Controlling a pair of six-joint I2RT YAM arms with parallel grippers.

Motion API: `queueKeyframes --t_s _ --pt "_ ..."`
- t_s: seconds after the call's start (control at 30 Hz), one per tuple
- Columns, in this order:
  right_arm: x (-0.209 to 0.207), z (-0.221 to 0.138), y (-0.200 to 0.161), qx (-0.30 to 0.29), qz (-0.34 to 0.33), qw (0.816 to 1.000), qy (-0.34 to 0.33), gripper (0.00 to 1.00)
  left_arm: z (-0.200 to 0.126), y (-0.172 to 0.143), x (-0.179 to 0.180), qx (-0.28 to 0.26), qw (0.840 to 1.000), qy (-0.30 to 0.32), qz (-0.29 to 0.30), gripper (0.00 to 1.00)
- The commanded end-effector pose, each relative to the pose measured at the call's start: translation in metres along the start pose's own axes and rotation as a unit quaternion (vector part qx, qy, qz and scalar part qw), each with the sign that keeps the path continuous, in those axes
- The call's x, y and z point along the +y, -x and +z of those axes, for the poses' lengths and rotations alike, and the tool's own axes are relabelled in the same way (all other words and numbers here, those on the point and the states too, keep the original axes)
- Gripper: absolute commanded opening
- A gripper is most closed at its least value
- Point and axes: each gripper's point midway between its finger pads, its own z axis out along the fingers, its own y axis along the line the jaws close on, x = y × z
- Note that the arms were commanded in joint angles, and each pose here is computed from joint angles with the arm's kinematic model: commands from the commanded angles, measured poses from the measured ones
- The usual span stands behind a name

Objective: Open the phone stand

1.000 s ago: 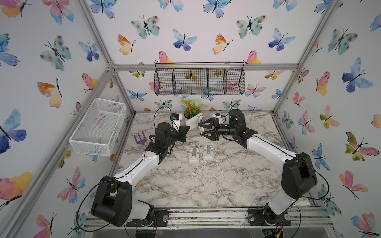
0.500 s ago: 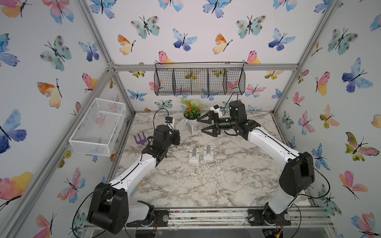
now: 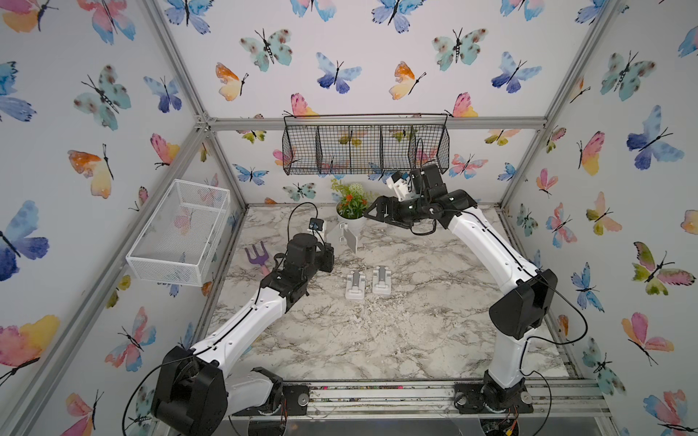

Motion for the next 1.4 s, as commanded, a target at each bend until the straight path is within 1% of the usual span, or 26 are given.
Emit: queueKeyframes --t_s 0.0,0.1,0.3,0.4,0.53,0.6,0.67,0.77,0.9,1.17,1.3,1.33,1.37 --pt "-0.013 0.011 -0.010 0.021 -0.052 0.997 -0.059 0.97 -0.010 0.012 -0.009 -0.018 1.000 0.001 0.023 0.00" --pt "-0.009 0.023 -0.018 0.036 -0.074 0.994 -0.073 0.93 -0.012 0.011 -0.020 -0.017 0.999 -0.008 0.037 0.00" --pt "-0.010 0.031 -0.033 0.049 -0.092 0.988 -0.115 0.77 -0.010 0.010 -0.035 -0.014 0.998 -0.015 0.064 0.00" --pt "-0.014 0.033 -0.038 0.056 -0.090 0.986 -0.127 0.72 -0.006 0.012 -0.040 -0.012 0.997 -0.013 0.079 0.00" --pt "-0.015 0.036 -0.042 0.063 -0.086 0.986 -0.130 0.60 -0.003 0.017 -0.042 -0.015 0.996 -0.013 0.085 0.00" --pt "-0.016 0.037 -0.045 0.066 -0.084 0.985 -0.132 0.57 -0.001 0.019 -0.044 -0.017 0.996 -0.015 0.087 0.00" --pt "-0.018 0.039 -0.046 0.068 -0.082 0.986 -0.131 0.52 0.000 0.021 -0.045 -0.018 0.996 -0.018 0.089 0.00" --pt "-0.018 0.043 -0.048 0.072 -0.079 0.986 -0.128 0.48 0.001 0.023 -0.048 -0.020 0.995 -0.022 0.093 0.00" --pt "-0.017 0.049 -0.053 0.082 -0.074 0.987 -0.117 0.37 0.002 0.024 -0.050 -0.021 0.995 -0.026 0.096 0.00" --pt "-0.017 0.054 -0.064 0.098 -0.070 0.986 -0.114 0.27 0.004 0.029 -0.051 -0.028 0.995 -0.026 0.097 0.00" --pt "-0.018 0.053 -0.065 0.097 -0.071 0.986 -0.115 0.12 0.006 0.032 -0.052 -0.029 0.995 -0.026 0.096 0.00" --pt "-0.017 0.053 -0.066 0.098 -0.070 0.986 -0.113 0.10 0.006 0.033 -0.052 -0.030 0.995 -0.026 0.096 0.00" --pt "-0.017 0.054 -0.068 0.101 -0.069 0.986 -0.111 0.09 0.006 0.034 -0.052 -0.032 0.995 -0.024 0.096 0.00"
